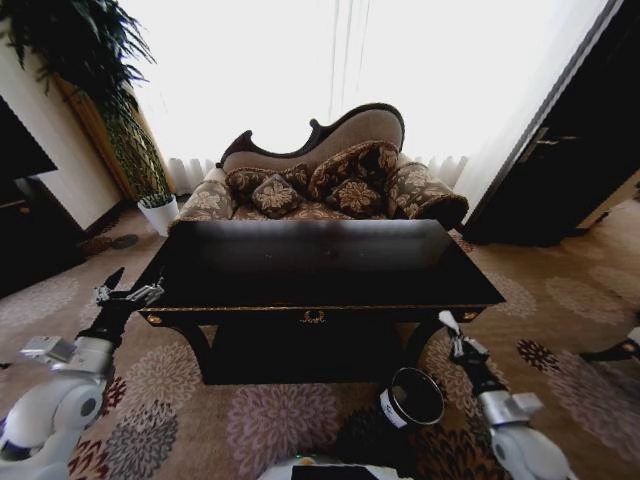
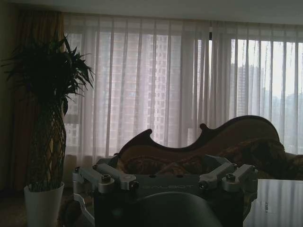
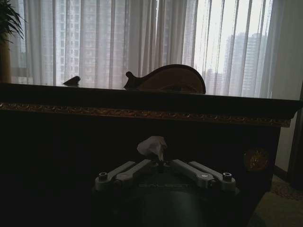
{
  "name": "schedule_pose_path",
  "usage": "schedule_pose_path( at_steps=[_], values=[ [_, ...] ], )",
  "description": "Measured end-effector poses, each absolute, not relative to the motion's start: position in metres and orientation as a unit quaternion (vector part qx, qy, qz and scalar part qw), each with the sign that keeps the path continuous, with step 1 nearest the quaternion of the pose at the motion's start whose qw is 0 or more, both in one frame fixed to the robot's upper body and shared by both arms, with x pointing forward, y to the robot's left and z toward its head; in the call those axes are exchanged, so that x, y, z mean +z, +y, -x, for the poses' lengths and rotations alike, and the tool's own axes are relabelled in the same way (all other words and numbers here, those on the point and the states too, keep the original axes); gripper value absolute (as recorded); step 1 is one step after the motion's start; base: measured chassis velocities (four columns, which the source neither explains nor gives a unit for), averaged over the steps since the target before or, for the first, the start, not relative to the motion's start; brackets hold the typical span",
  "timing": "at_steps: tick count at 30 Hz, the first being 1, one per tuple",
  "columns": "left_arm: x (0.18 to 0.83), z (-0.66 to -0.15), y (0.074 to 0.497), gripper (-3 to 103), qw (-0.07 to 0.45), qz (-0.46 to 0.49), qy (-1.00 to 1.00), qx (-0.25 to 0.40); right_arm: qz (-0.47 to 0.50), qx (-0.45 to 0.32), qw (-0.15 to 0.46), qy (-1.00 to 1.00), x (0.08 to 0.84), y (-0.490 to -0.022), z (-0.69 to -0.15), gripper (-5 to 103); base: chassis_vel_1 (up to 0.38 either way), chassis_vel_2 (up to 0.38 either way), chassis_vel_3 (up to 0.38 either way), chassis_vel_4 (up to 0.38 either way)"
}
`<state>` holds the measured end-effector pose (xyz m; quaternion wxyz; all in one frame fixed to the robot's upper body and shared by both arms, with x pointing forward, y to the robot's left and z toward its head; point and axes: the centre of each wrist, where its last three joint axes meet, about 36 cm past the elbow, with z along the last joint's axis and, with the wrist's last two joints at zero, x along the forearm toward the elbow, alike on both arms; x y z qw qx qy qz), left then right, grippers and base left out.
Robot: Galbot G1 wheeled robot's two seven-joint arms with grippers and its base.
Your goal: Move to the front of the table and place the trash on the table into the trash bin.
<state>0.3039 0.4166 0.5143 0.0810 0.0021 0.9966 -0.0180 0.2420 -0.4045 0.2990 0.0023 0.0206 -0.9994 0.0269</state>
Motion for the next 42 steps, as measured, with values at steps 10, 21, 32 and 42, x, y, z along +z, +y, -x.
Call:
schedule_pose_path(
  at_steps=[10, 21, 32, 42],
  values=[
    [0.514, -0.304, 0.417, 100, 0.081, -0.002, 0.997, -0.018, -0.029, 0.020, 0.080, -0.996, 0.202, -0.384, -0.244, 0, 0.000, 0.000, 0.000, 0.000],
    [0.514, -0.304, 0.417, 100, 0.081, -0.002, 0.997, -0.018, -0.031, 0.119, 0.183, -0.975, 0.126, -0.443, -0.263, 0, 0.000, 0.000, 0.000, 0.000],
    [0.514, -0.304, 0.417, 100, 0.081, -0.002, 0.997, -0.018, 0.015, 0.137, 0.228, -0.964, 0.110, -0.476, -0.272, 0, 0.000, 0.000, 0.000, 0.000],
    [0.514, -0.304, 0.417, 100, 0.081, -0.002, 0.997, -0.018, 0.014, 0.125, 0.241, -0.962, 0.105, -0.466, -0.263, 20, 0.000, 0.000, 0.000, 0.000]
  ],
)
